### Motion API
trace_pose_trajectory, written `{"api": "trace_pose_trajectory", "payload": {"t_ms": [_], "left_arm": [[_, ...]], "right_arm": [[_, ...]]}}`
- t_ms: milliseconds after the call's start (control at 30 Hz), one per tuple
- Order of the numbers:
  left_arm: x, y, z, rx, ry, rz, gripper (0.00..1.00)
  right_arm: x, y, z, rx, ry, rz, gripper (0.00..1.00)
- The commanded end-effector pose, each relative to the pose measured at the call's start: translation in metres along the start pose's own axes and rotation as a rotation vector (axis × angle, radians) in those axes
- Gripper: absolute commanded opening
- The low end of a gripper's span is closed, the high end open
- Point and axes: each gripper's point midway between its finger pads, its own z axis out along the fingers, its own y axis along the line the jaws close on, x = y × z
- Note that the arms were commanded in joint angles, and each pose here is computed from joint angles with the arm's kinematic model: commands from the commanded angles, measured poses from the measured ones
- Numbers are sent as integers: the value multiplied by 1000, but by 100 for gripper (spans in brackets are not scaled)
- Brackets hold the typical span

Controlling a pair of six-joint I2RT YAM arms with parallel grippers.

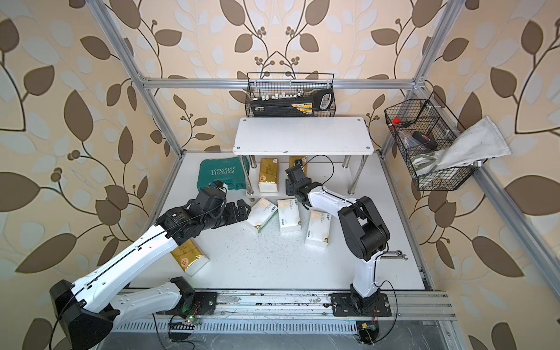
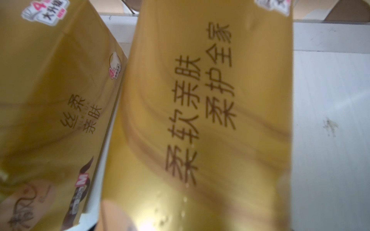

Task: Place the tissue boxes on the shelf by color
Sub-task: Place a box of tissues on the shelf.

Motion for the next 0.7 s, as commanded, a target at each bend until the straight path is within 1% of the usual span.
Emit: {"api": "trace_pose_trajectory", "payload": {"t_ms": [0,100,167,233,400,667], "left_arm": [[-8,-6,-6,9,-31,-8,99],[-8,-6,-4,8,-28,-8,99],[-8,-6,-3,7,-26,-8,99],[-8,-6,-3,7,-27,-9,99],[-7,-6,-2,8,-26,-12,99],[-7,-6,-3,14,-29,-12,99]], "right_arm": [[7,-3,11,12,28,-15,75],[10,-3,13,11,36,-15,80],[11,-3,12,11,36,-14,87],[12,-4,11,12,37,-12,91],[14,-7,5,6,33,-1,99],[14,-11,-11,-14,8,36,99]]}}
